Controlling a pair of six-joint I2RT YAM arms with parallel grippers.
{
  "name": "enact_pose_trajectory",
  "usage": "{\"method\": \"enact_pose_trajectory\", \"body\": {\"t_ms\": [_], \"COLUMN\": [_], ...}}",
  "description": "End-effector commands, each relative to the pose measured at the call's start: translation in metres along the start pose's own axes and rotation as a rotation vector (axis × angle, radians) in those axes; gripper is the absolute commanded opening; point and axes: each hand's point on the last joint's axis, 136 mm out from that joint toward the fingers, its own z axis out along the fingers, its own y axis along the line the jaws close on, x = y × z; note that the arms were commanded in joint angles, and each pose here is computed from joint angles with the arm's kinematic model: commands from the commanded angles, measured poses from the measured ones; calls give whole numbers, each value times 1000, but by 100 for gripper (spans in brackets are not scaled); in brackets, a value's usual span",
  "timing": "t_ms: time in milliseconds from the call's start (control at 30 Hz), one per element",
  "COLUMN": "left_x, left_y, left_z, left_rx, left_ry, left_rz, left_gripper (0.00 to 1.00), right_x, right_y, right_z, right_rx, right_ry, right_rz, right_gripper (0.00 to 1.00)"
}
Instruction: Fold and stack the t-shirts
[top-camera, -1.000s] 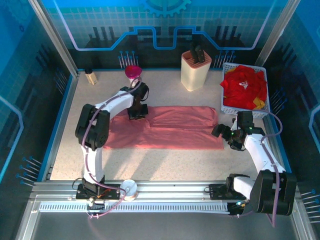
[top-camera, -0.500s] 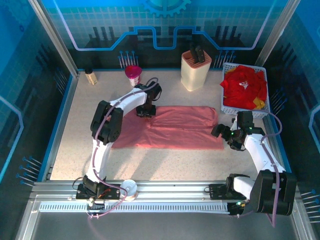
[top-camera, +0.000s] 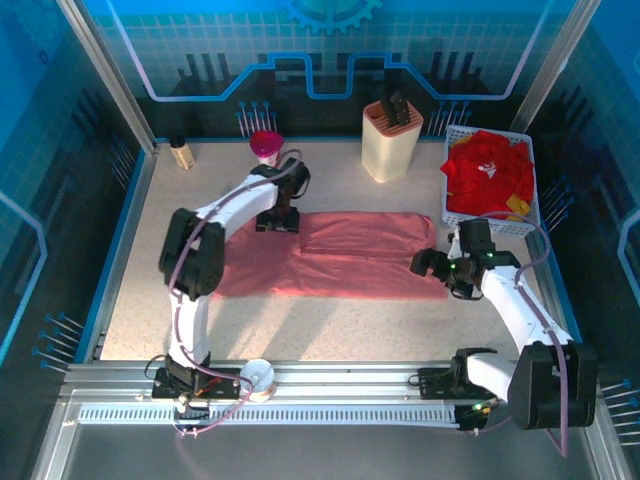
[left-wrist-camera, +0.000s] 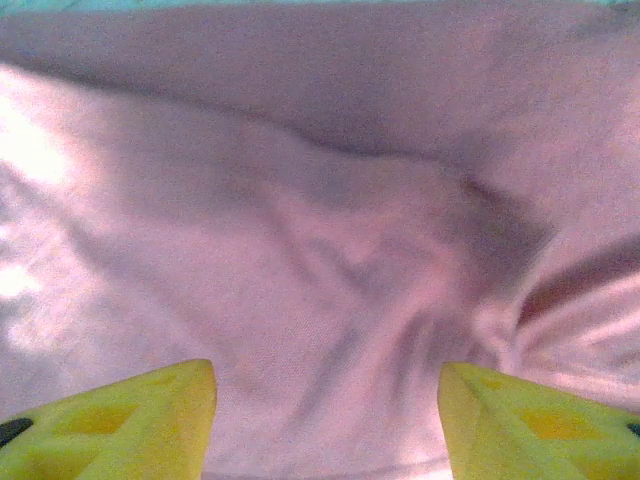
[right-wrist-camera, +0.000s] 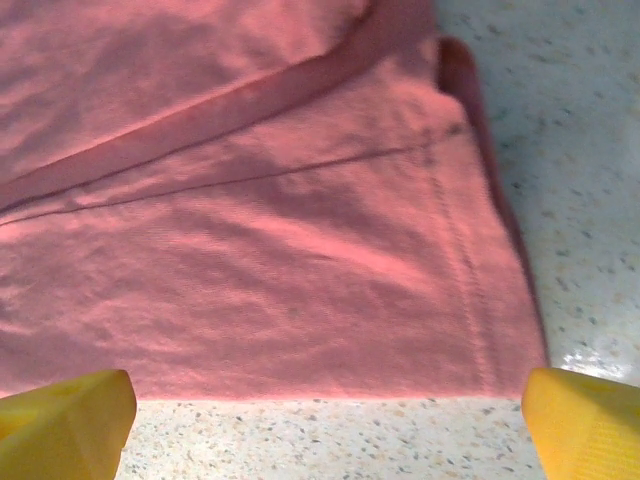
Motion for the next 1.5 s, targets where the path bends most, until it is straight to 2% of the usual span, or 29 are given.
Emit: {"method": "enact_pose_trajectory", "body": {"t_ms": [0, 167, 300, 500, 667, 867, 1100, 1267, 1467], "left_x": [15, 49, 72, 81, 65, 53, 38, 23, 6], "left_y": [15, 37, 51, 76, 79, 68, 48, 12, -42], "left_z": [-11, 10, 25, 43, 52, 69, 82, 74, 65], "left_rx": [107, 186, 225, 85, 29, 10, 40, 68, 180], "left_ry": [15, 74, 124, 177, 200, 273, 353, 340, 324], "left_rz": [-118, -238, -309, -277, -239, -170, -109, -33, -8], "left_gripper": [61, 58, 53, 50, 48, 46, 40, 40, 40], "right_x": [-27, -56, -70, -87, -92, -67, -29, 3, 51], "right_y": [23, 55, 71, 91, 92, 77, 84, 92, 114], "right_z": [-2, 23, 55, 89, 107, 131, 129, 117, 96], "right_rx": [4, 8, 38, 52, 118, 216, 222, 191, 108], "right_ry": [-60, -42, 27, 67, 93, 208, 327, 378, 409], "right_rz": [-75, -182, -232, -253, -265, -255, -263, -270, -273], "right_gripper": [100, 100, 99, 96, 96, 95, 95, 95, 94]}}
